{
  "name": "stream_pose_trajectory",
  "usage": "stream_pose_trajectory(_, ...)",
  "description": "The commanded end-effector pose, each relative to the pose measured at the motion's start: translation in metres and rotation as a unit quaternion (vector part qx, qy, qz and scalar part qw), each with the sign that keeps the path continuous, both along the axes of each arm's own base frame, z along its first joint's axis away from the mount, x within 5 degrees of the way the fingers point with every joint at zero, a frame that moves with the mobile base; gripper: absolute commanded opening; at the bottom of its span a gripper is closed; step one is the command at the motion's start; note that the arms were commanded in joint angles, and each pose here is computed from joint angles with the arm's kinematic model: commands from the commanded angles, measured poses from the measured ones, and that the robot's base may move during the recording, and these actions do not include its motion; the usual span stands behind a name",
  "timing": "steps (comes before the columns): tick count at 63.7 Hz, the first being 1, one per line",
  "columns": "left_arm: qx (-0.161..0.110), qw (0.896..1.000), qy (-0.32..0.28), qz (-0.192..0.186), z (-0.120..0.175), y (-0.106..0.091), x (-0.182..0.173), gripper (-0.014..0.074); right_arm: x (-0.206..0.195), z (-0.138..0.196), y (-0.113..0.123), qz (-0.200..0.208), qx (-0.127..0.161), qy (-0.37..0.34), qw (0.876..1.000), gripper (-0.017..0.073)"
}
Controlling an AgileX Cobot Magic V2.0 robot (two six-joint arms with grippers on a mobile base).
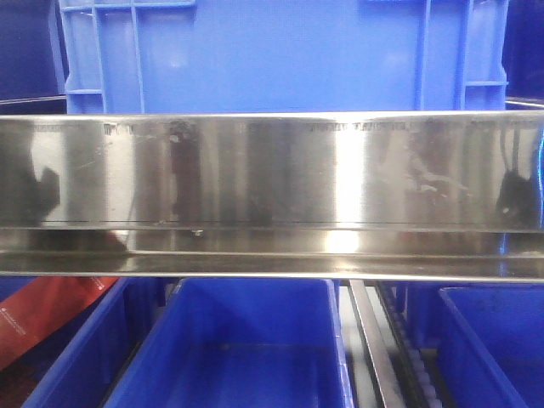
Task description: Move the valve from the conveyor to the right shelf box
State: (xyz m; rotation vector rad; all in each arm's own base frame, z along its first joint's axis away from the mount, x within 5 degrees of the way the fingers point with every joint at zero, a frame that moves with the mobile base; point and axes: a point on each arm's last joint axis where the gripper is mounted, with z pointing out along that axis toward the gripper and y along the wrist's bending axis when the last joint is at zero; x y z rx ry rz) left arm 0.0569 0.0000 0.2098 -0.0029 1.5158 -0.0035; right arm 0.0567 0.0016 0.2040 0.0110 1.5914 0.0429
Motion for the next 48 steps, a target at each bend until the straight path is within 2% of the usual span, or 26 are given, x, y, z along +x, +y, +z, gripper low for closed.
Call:
stream_pose_trajectory(1, -0.002, 1.0, -0.013, 0.002, 0.0028, 0.0003, -0.0007, -0.0111, -0.0002, 0.0019, -0.0003, -0.001, -0.007, -0.014, 1.0, -0.0162)
stream_pose_trajectory(48, -0.002, 1.0, -0.013, 0.002, 0.0028, 0.0003, -0.0007, -0.0111, -0.0002, 0.0019, -0.0003, -0.001, -0.007, -0.014, 1.0, -0.0162)
